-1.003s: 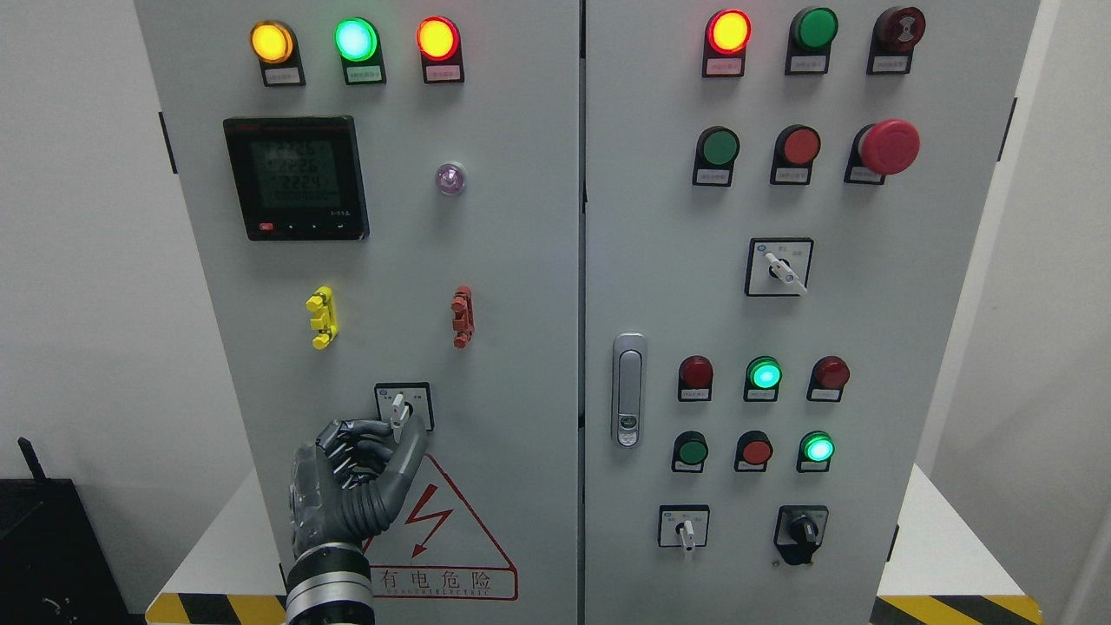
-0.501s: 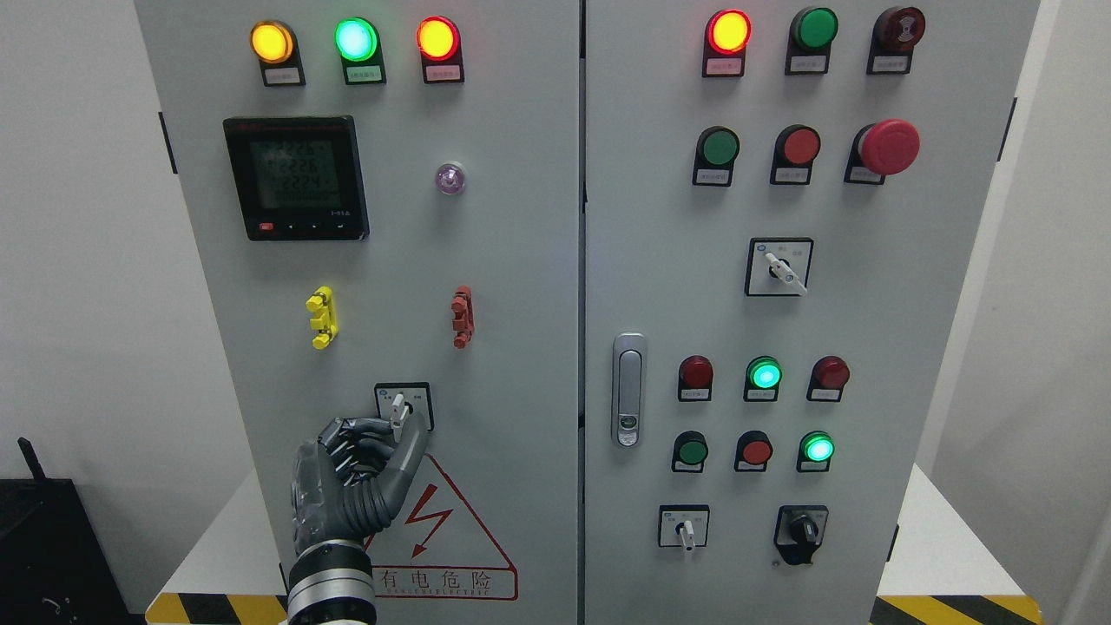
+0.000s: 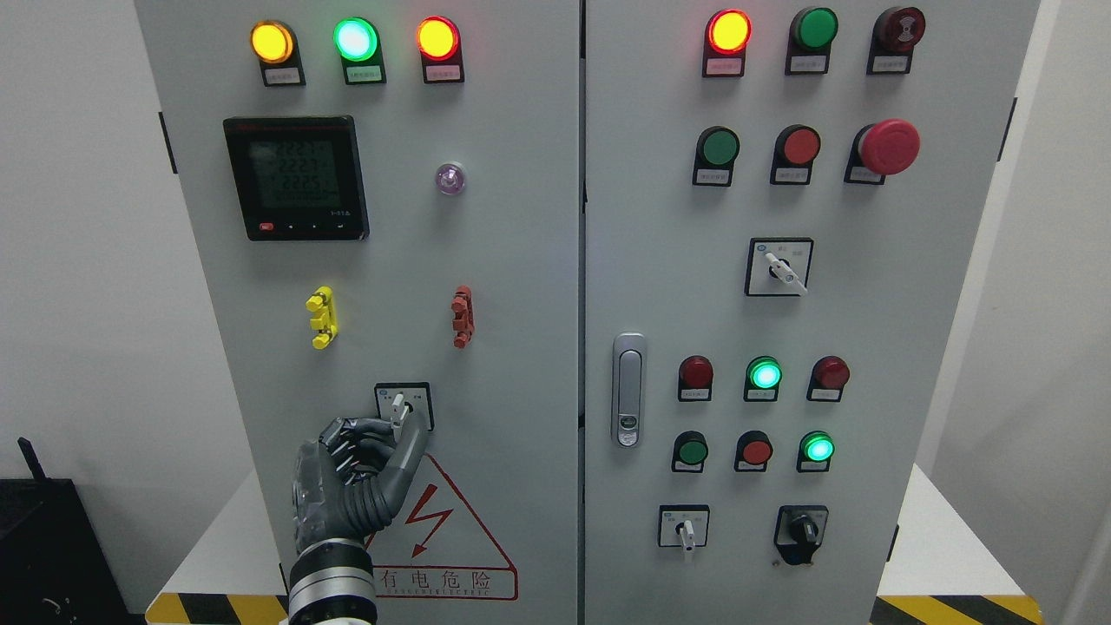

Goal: Turn on light switch 1

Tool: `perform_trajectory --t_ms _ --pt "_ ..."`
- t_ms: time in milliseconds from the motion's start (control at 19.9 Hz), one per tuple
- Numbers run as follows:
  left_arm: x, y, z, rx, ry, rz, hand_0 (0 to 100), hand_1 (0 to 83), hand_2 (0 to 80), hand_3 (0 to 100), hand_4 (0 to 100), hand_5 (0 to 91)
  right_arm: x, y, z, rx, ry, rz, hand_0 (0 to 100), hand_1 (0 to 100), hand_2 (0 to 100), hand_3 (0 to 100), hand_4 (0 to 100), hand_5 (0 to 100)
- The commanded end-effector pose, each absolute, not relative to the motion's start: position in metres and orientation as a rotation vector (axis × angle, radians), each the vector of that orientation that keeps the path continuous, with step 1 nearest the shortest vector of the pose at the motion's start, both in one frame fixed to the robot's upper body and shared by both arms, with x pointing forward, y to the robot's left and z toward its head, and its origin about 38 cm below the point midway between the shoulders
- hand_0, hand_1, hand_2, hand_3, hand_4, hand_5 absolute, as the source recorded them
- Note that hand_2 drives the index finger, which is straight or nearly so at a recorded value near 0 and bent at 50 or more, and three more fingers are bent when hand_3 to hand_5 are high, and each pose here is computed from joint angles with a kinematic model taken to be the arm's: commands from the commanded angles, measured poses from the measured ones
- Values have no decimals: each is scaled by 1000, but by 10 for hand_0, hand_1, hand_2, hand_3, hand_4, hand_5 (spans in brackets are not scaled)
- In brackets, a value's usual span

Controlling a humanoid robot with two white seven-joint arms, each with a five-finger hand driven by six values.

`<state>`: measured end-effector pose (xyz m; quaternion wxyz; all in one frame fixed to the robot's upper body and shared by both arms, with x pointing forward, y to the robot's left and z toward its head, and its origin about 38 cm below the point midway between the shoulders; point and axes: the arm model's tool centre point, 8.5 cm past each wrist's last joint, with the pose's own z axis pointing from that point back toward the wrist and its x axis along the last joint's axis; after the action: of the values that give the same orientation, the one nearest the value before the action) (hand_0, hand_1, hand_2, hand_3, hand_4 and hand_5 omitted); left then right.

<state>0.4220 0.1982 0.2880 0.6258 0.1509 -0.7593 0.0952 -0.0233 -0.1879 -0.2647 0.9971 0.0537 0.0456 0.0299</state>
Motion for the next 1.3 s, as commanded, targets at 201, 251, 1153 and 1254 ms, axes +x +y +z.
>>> perform_trajectory --t_ms 201,251,1153,1254 --pt "423 198 291 344 -1746 218 199 672 585 830 801 673 -22 -188 -265 107 89 61 303 0 0 0 0 0" --pt "423 198 290 345 -1743 219 203 672 585 831 801 673 -23 -188 -265 107 91 59 303 0 0 0 0 0" --pt "424 197 289 344 -1733 215 265 661 599 836 809 680 -23 -188 -265 107 91 59 303 0 0 0 0 0" --pt "424 197 289 342 -1733 215 284 656 599 837 809 681 -23 -188 -265 107 91 60 303 0 0 0 0 0"
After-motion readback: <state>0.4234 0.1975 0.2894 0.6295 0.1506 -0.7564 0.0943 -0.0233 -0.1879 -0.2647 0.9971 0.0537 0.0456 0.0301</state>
